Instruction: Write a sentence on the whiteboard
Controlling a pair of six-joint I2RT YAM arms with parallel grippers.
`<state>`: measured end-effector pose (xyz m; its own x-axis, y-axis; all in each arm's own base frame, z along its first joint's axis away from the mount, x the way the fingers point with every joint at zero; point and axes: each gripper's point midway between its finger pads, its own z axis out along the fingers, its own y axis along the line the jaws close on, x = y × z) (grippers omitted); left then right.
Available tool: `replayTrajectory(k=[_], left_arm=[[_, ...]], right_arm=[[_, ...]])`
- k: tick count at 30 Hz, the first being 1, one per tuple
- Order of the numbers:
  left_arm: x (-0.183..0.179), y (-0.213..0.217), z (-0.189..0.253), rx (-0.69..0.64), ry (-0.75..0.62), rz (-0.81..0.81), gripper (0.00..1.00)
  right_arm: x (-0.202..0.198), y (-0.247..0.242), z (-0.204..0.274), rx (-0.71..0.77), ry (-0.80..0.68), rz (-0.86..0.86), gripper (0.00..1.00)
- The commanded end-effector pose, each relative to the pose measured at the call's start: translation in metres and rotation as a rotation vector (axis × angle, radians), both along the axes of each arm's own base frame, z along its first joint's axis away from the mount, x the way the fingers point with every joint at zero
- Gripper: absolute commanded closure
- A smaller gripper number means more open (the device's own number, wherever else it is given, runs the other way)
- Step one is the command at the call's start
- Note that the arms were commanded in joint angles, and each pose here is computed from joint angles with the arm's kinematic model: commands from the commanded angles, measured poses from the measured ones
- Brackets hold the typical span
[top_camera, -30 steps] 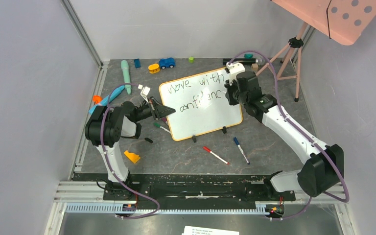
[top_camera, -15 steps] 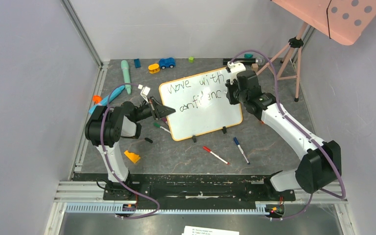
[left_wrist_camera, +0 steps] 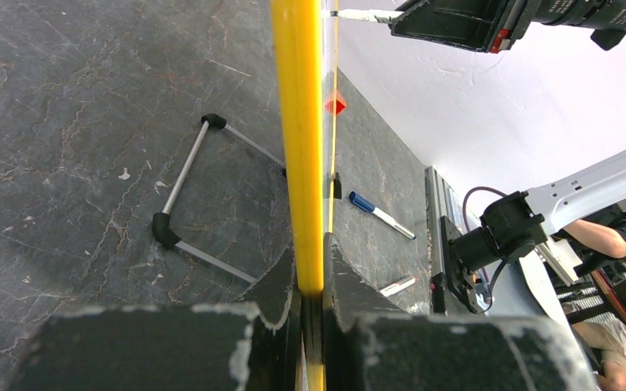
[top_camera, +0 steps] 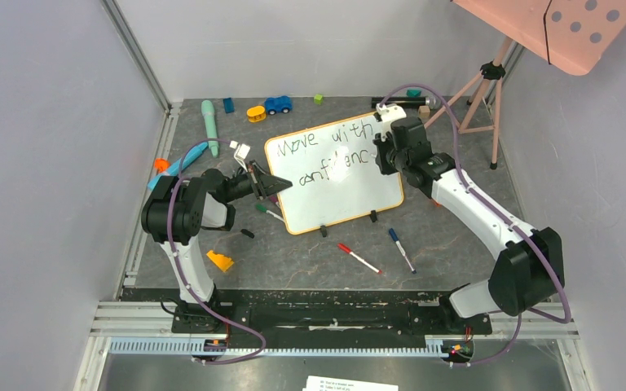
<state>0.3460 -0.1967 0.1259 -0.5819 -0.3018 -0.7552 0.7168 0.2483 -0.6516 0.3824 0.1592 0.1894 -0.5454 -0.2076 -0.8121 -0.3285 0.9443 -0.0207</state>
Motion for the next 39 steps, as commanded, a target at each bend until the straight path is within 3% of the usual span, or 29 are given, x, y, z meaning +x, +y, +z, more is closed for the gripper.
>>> replayTrajectory(k=[1, 27, 39], left_arm=[[0.017, 0.006, -0.004, 0.062, -0.191, 0.066, 0.98], [0.016, 0.006, -0.004, 0.062, -0.190, 0.065, 0.98], [0.017, 0.006, -0.005, 0.063, -0.190, 0.066, 0.98]], right_arm=[[0.014, -0.013, 0.016, -0.006, -0.051, -0.080, 1.00], [0.027, -0.009, 0.029, 0.023, -0.065, -0.059, 1.00], [0.013, 0.003, 0.015, 0.083, -0.026, -0.003, 1.00]])
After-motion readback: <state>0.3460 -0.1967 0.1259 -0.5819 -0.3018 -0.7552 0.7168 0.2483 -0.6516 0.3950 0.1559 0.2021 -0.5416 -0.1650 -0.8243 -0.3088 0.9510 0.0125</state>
